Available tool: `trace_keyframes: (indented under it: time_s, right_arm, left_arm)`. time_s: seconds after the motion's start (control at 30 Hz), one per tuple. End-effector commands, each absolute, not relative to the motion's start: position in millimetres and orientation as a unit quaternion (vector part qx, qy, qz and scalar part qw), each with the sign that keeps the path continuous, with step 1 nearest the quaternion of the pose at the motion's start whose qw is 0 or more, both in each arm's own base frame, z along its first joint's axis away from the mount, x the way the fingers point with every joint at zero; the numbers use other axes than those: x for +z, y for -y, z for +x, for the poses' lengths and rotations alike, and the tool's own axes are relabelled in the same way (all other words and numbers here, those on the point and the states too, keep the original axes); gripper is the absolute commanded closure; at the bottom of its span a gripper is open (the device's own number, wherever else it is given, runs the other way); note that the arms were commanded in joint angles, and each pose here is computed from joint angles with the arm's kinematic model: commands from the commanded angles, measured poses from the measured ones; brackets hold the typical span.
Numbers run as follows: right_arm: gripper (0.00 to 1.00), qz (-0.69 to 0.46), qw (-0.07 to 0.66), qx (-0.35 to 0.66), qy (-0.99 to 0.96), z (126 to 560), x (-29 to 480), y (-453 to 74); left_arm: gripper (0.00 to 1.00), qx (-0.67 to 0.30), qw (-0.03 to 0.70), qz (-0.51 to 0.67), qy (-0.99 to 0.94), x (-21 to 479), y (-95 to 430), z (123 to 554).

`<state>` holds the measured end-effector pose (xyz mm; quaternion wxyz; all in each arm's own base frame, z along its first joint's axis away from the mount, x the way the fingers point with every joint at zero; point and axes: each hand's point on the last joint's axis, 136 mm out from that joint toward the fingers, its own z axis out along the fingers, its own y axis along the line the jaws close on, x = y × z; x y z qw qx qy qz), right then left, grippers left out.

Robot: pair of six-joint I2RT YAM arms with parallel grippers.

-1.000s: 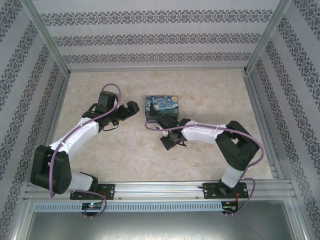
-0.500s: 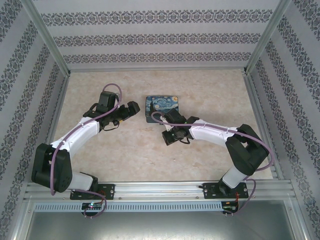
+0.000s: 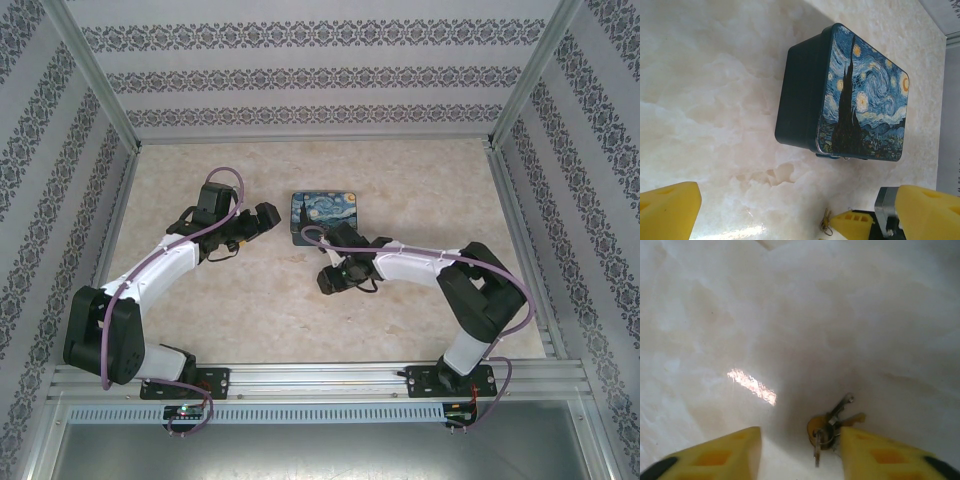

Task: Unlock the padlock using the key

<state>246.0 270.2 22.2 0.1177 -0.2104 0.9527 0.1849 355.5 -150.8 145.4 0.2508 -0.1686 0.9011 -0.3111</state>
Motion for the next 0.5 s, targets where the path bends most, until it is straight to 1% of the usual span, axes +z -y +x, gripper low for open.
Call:
trace_keyframes:
  time_s: [0.0, 0.07, 0.23, 0.47]
  right_arm:
    - [0.42, -0.204, 0.123, 0.183, -0.954, 241.1, 24.6, -270.0]
    - [0.4, -0.2, 0.136, 0.182, -0.953, 242.5, 32.2, -269.3]
    - [0.39, -0.191, 0.165, 0.171, -0.952, 247.9, 48.0, -265.8]
    - [0.39, -0.206, 0.163, 0.143, -0.954, 254.2, 41.1, -264.9]
  left_arm:
    - [0.0, -0.323, 0.259, -0.171, -0.894, 149.5, 150.1, 359.3]
    - [0.0, -0.324, 0.259, -0.171, -0.894, 149.6, 150.2, 359.2]
    - [0.0, -0.325, 0.258, -0.171, -0.893, 148.6, 151.0, 360.0]
    - [0.0, -0.324, 0.256, -0.172, -0.894, 146.1, 151.0, 360.4]
